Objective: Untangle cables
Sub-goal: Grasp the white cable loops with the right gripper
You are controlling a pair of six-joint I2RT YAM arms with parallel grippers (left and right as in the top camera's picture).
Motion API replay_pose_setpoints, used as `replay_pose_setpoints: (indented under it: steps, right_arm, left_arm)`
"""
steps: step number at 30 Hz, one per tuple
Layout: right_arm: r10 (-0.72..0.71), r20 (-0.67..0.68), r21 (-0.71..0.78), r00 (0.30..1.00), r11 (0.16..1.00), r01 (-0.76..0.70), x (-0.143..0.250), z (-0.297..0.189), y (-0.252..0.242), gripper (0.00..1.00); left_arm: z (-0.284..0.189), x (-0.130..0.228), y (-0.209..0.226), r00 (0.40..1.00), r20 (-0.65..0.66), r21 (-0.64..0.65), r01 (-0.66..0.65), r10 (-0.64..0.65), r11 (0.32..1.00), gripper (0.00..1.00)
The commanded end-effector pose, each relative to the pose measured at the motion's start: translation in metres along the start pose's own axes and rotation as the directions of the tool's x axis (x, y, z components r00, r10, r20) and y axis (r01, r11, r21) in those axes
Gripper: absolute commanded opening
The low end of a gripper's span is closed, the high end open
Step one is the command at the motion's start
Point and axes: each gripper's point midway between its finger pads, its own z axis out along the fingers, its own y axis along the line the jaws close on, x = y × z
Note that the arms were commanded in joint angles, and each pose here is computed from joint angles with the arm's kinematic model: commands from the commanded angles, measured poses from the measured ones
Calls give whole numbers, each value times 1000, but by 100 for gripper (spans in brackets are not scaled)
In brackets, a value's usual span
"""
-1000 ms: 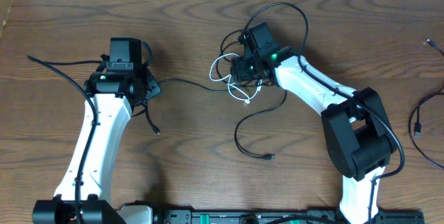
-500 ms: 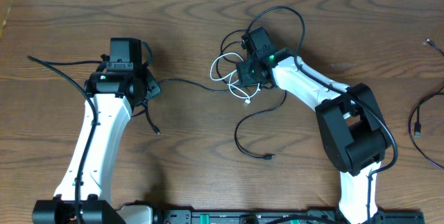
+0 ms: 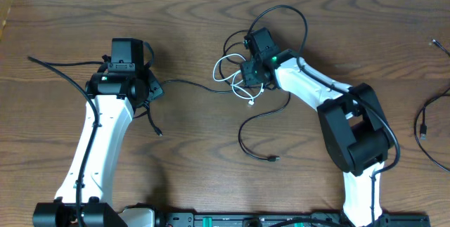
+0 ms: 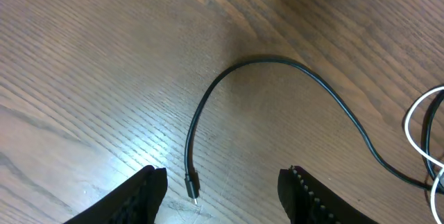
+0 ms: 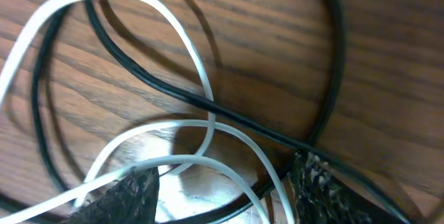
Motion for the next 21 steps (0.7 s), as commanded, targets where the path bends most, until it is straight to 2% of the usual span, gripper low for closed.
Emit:
replay_pose_setpoints:
  steps: [1,3,6,13,21]
  right_arm:
    - [-19,-31,22,999,1000,20,11,14,-3,57]
    - [-19,-37,23,999,1000,20,13,16,-3,56]
    - [-15,-52,27,999,1000,16,17,17,-4,48]
    - [-1,-124,42,992,999,7,35,15,-8,1]
    - [-1,-142,-77,990,997,-10,32,-10,13,1]
  left_arm:
    - [-7,-7,-2,1000,21,10,19,-19,1000,57]
    - [-7,-7,-2,1000,21,10,19,-19,1000,57]
    - [-7,-7,-2,1000,21,10,19,-19,1000,57]
    - [-7,-7,-2,1000,22,10,19,-20,1000,57]
    - [-7,-7,-2,1000,22,10,19,-20,1000,57]
